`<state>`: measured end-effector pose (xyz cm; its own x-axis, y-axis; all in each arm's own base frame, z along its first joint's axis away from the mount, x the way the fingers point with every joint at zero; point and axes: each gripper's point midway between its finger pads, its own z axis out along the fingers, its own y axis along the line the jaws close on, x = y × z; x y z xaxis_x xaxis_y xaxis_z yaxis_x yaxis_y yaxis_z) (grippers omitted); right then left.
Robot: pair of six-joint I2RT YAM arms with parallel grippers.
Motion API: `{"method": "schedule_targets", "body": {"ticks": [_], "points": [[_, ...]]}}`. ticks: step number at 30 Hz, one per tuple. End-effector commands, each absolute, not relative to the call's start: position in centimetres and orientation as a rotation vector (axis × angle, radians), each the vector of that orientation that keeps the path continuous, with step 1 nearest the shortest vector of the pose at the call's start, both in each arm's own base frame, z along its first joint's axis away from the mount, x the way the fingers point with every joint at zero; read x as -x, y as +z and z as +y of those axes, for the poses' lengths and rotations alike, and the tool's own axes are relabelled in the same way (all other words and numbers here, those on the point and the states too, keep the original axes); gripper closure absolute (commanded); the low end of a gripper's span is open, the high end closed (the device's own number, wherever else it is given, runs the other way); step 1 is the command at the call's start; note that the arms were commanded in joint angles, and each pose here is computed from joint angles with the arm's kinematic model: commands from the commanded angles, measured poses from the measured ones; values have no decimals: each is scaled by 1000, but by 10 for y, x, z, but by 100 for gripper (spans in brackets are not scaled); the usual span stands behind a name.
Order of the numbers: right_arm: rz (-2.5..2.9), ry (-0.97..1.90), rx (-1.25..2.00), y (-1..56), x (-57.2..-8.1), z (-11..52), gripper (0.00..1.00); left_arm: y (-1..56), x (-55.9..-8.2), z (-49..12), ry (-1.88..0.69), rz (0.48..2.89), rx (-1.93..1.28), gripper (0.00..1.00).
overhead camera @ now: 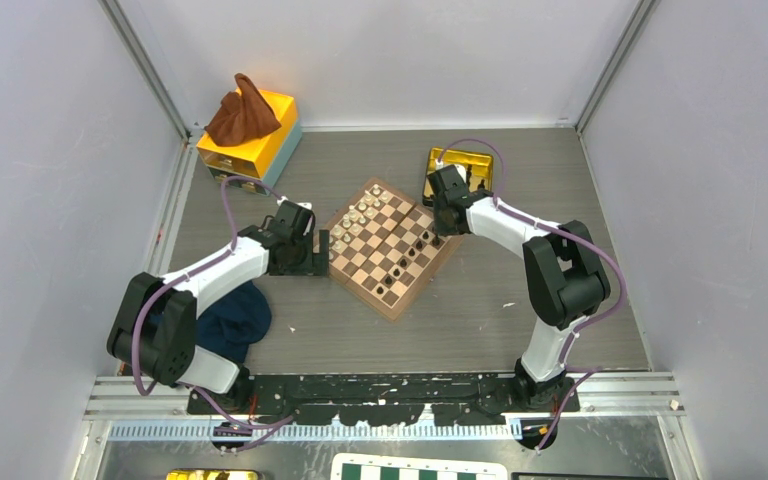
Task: Set up the chess pieces on the board
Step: Place the chess piece on the chessboard.
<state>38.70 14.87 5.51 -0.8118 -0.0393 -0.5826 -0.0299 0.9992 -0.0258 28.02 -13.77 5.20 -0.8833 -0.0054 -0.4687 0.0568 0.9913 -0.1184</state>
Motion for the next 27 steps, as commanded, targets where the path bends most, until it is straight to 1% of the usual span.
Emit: {"method": "schedule_targets", "body": {"ticks": [1, 7, 11, 18, 23, 27], "points": [[2474, 7, 31, 73, -397, 152, 75, 67, -295, -145, -199, 2592, -32, 12], [2482, 8, 30, 71, -394, 152, 72, 66, -294, -145, -199, 2595, -32, 12], [2480, 9, 29, 71, -394, 152, 67, 66, -294, -145, -200, 2593, -32, 12], [2465, 9, 28, 78, -396, 151, 66, 66, -294, -145, -201, 2593, -31, 12], [2431, 11, 21, 99, -400, 151, 65, 67, -294, -145, -203, 2590, -30, 12], [2383, -3, -2, 128, -404, 147, 65, 68, -294, -144, -201, 2588, -29, 12]]}}
